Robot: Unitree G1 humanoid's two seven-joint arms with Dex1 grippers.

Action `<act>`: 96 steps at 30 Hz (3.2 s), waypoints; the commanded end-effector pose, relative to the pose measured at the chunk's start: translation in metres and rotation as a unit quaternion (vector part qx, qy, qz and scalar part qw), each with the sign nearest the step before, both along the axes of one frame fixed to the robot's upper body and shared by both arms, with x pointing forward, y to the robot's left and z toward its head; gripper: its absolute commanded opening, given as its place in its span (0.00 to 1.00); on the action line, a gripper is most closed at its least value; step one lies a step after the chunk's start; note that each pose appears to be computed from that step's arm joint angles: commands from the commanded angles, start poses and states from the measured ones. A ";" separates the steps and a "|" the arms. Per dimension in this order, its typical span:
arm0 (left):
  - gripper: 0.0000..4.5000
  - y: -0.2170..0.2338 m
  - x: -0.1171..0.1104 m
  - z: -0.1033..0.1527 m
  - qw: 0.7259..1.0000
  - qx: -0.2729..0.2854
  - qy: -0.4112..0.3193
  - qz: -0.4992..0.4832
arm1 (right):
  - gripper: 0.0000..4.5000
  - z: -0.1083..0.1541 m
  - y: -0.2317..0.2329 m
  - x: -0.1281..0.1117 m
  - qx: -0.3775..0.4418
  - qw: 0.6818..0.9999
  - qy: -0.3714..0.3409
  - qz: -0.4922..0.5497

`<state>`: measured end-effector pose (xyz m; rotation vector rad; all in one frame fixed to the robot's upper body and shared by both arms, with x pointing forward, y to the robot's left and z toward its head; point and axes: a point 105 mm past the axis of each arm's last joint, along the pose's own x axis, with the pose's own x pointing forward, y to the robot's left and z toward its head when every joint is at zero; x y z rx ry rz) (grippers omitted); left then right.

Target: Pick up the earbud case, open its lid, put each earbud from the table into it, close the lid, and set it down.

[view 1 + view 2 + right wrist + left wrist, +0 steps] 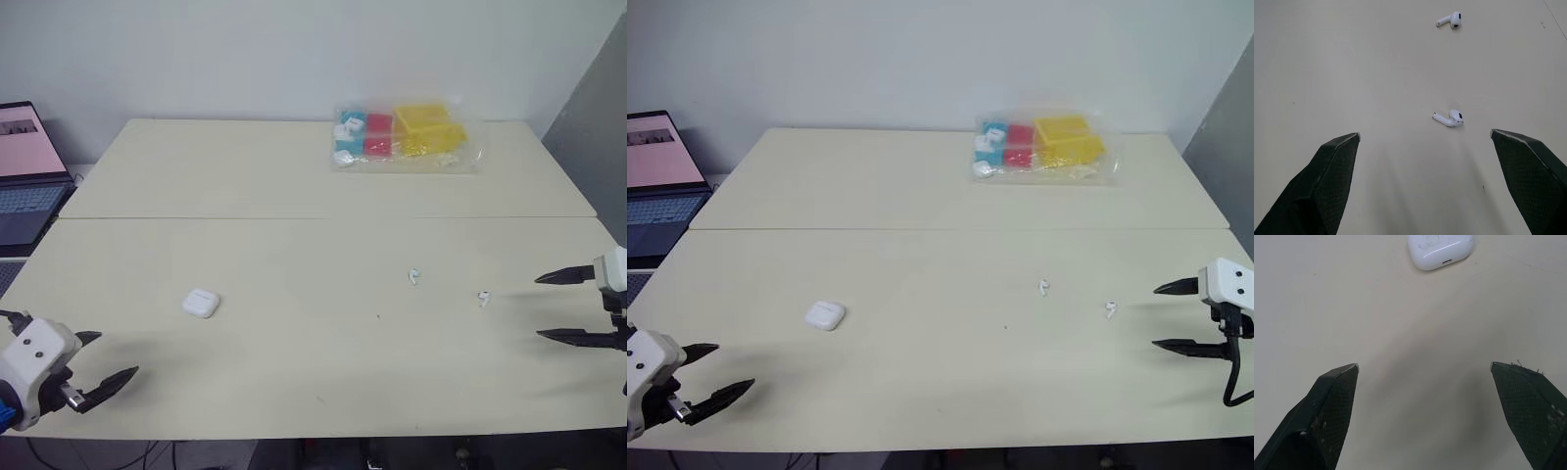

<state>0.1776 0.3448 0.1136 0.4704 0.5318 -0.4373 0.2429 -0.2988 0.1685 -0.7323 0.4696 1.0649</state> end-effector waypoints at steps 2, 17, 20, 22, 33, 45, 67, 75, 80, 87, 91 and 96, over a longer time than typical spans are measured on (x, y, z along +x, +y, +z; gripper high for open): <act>1.00 0.006 0.005 0.010 0.999 -0.007 -0.026 0.023 | 1.00 0.009 0.006 0.005 -0.003 1.000 -0.020 0.009; 1.00 -0.003 0.014 0.024 0.996 -0.078 -0.043 0.016 | 1.00 0.007 0.011 0.008 0.008 0.999 -0.033 0.008; 1.00 -0.012 0.014 0.021 0.995 -0.093 -0.035 0.011 | 1.00 0.008 0.013 0.007 0.010 0.999 -0.033 0.008; 1.00 -0.016 0.016 0.020 0.993 -0.105 -0.045 0.027 | 1.00 0.006 0.012 0.005 0.010 0.999 -0.032 0.006; 1.00 -0.044 0.030 0.016 0.988 -0.142 -0.057 0.035 | 1.00 0.010 0.055 -0.005 0.034 0.996 -0.028 0.079; 1.00 -0.064 0.075 -0.008 0.989 -0.141 -0.039 0.039 | 1.00 0.057 0.174 0.001 0.177 0.958 -0.037 0.221; 1.00 -0.071 0.103 -0.028 0.989 -0.130 0.003 0.073 | 1.00 0.047 0.176 -0.001 0.164 0.955 -0.038 0.243; 1.00 -0.071 0.106 -0.030 0.989 -0.130 0.022 0.066 | 1.00 0.049 0.178 0.001 0.163 0.954 -0.044 0.247; 1.00 -0.075 0.106 -0.034 0.989 -0.127 0.043 0.058 | 1.00 0.048 0.178 0.001 0.161 0.955 -0.046 0.246; 0.81 -0.074 0.101 -0.039 0.990 -0.117 0.061 0.059 | 1.00 0.049 0.178 0.000 0.160 0.955 -0.049 0.245; 0.62 -0.075 0.092 -0.044 0.988 -0.117 0.082 0.049 | 1.00 0.050 0.179 0.001 0.160 0.955 -0.053 0.245; 0.62 -0.088 0.084 -0.043 0.989 -0.117 0.094 -0.005 | 1.00 0.052 0.178 0.002 0.159 0.955 -0.056 0.242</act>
